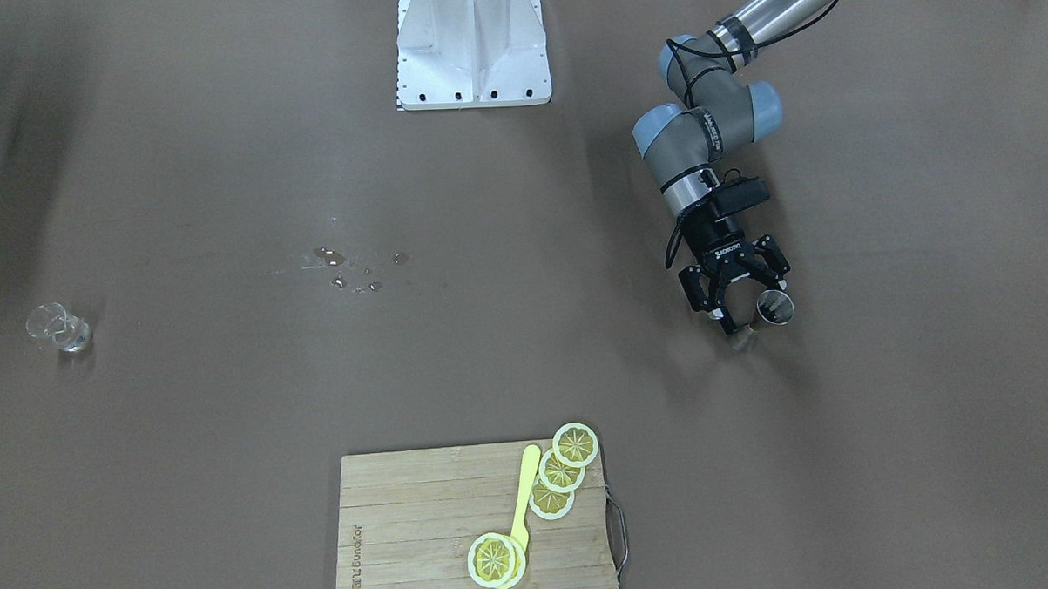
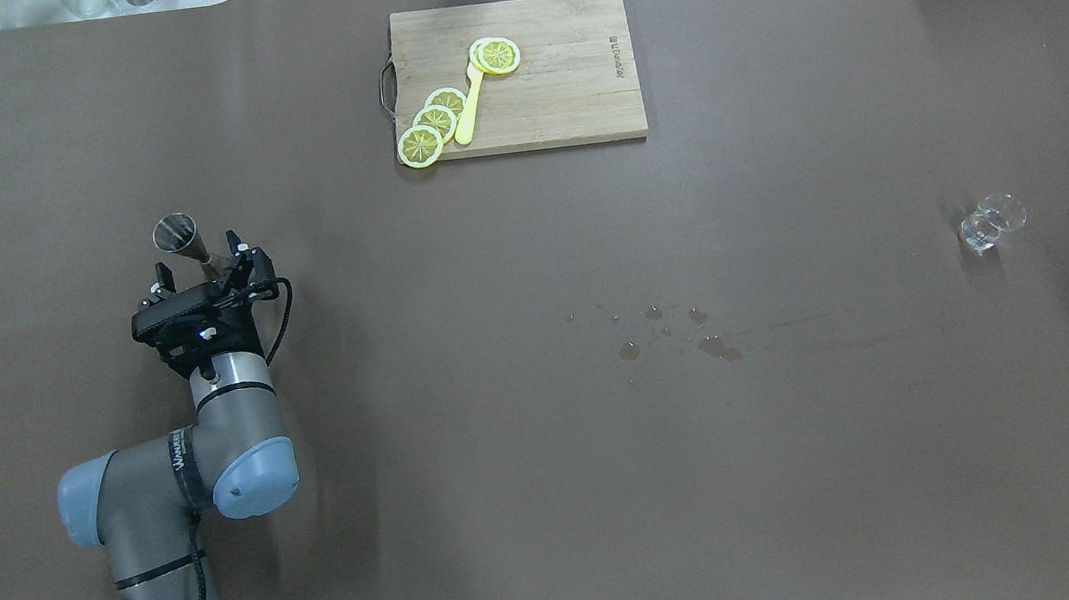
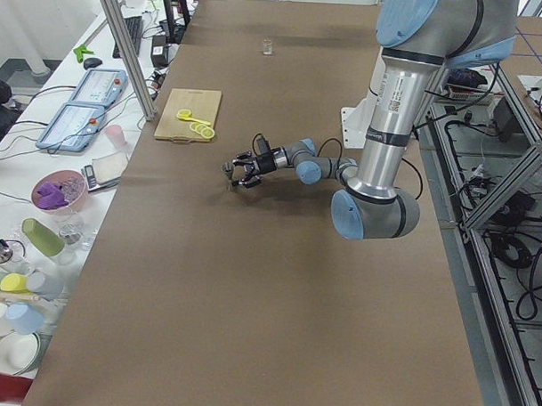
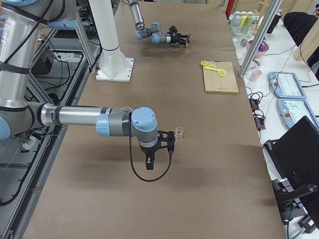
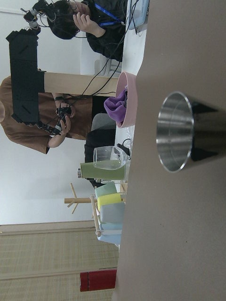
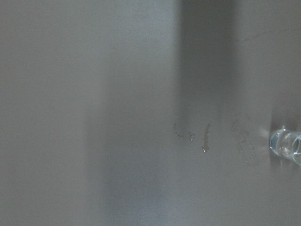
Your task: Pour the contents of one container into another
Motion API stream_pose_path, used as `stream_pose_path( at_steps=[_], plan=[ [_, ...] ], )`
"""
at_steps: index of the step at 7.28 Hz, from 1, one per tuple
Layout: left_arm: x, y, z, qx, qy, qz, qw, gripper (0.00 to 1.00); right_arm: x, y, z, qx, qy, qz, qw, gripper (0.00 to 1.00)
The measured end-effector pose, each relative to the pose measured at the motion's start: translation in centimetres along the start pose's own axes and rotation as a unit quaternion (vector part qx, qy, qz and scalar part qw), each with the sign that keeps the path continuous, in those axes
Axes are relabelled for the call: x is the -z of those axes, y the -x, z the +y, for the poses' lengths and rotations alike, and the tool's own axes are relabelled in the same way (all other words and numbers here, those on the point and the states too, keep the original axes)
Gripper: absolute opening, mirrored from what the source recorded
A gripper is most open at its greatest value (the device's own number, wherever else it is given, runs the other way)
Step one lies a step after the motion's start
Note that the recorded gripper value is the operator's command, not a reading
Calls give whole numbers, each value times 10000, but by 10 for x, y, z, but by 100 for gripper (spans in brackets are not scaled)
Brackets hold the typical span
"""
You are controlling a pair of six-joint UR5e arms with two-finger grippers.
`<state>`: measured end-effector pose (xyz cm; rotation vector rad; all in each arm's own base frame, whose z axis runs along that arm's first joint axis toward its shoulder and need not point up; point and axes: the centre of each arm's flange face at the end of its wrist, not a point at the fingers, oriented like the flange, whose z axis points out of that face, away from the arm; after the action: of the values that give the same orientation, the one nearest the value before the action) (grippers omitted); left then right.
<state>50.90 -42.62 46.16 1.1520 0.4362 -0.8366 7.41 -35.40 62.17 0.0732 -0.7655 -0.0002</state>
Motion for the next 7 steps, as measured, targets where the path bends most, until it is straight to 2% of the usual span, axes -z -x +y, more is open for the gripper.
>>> stream_pose_path(
  at_steps=[4,7],
  plan=[
    [-3,1,5,-44,-8,-25,10000,91,0,0,1,-6,6,-3,10000,100],
    [-4,2,7,-59,-19,-36,10000,73,1,2,-1,15,-15,-22,10000,100]
  ],
)
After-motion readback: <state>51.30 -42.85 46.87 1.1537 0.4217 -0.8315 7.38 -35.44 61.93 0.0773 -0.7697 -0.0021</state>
